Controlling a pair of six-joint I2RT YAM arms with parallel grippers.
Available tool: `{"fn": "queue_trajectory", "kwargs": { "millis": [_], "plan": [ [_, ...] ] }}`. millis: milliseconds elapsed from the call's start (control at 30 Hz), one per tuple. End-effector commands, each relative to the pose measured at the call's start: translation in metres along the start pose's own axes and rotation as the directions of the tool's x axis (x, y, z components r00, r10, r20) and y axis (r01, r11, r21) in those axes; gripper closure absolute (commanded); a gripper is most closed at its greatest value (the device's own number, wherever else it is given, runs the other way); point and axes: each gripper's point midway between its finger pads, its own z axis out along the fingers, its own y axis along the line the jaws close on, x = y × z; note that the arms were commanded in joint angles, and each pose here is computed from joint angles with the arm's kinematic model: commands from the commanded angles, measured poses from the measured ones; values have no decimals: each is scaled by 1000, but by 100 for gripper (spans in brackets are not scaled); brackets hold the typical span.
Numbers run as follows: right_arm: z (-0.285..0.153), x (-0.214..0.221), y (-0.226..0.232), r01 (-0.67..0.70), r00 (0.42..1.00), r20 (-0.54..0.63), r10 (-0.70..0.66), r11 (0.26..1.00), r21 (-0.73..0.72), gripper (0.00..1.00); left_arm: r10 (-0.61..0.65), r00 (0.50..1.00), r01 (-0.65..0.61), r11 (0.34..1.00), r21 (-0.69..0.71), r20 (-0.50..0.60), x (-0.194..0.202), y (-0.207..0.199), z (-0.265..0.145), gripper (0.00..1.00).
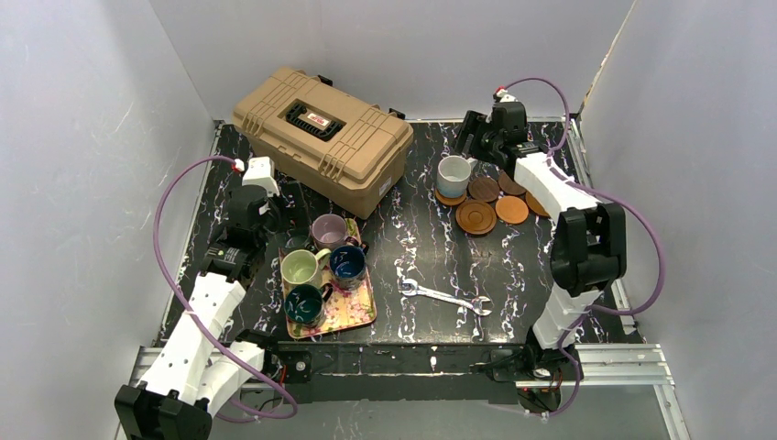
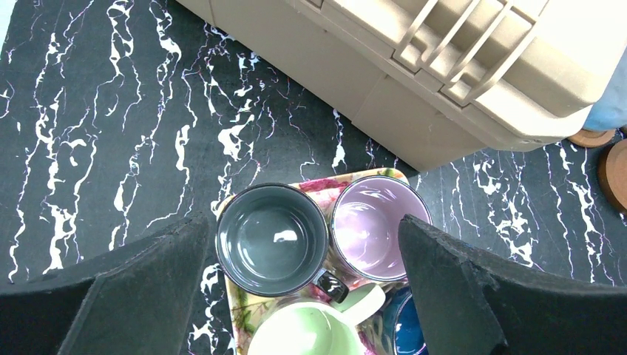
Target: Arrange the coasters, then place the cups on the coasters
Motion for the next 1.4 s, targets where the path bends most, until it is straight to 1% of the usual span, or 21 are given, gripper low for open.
{"fn": "queue_trajectory", "kwargs": {
  "millis": [0, 100, 267, 633, 800, 1067, 1167, 1367],
  "plan": [
    [14, -25, 1, -154, 981, 117, 152, 988, 10, 14, -1, 1000, 1, 1000, 10, 30, -9, -1, -7, 2],
    [21, -22, -7, -190, 975, 129, 182, 981, 50, 13, 1, 999, -2, 1000, 8, 32, -9, -1, -7, 2],
    [26, -19, -23, -205, 970, 154, 185, 971, 120, 12, 2, 999, -3, 1000, 8, 32, -9, -1, -7, 2],
    [47, 4, -28, -228, 971, 96, 218, 966, 119, 12, 5, 1000, -5, 1000, 14, 30, -9, -3, -8, 2],
    [49, 12, -36, -245, 968, 100, 232, 959, 144, 12, 6, 1000, -6, 1000, 16, 29, -9, -4, -7, 2],
    [62, 20, -32, -249, 968, 64, 243, 961, 118, 12, 9, 1000, -9, 1000, 18, 26, -8, -4, -7, 2],
    [69, 14, -25, -249, 967, 69, 244, 965, 81, 13, 11, 1000, -11, 1000, 17, 25, -8, -4, -7, 2],
    [79, 10, -18, -244, 969, 59, 241, 968, 51, 16, 12, 1000, -12, 1000, 19, 25, -8, -5, -7, 2]
  ]
}}
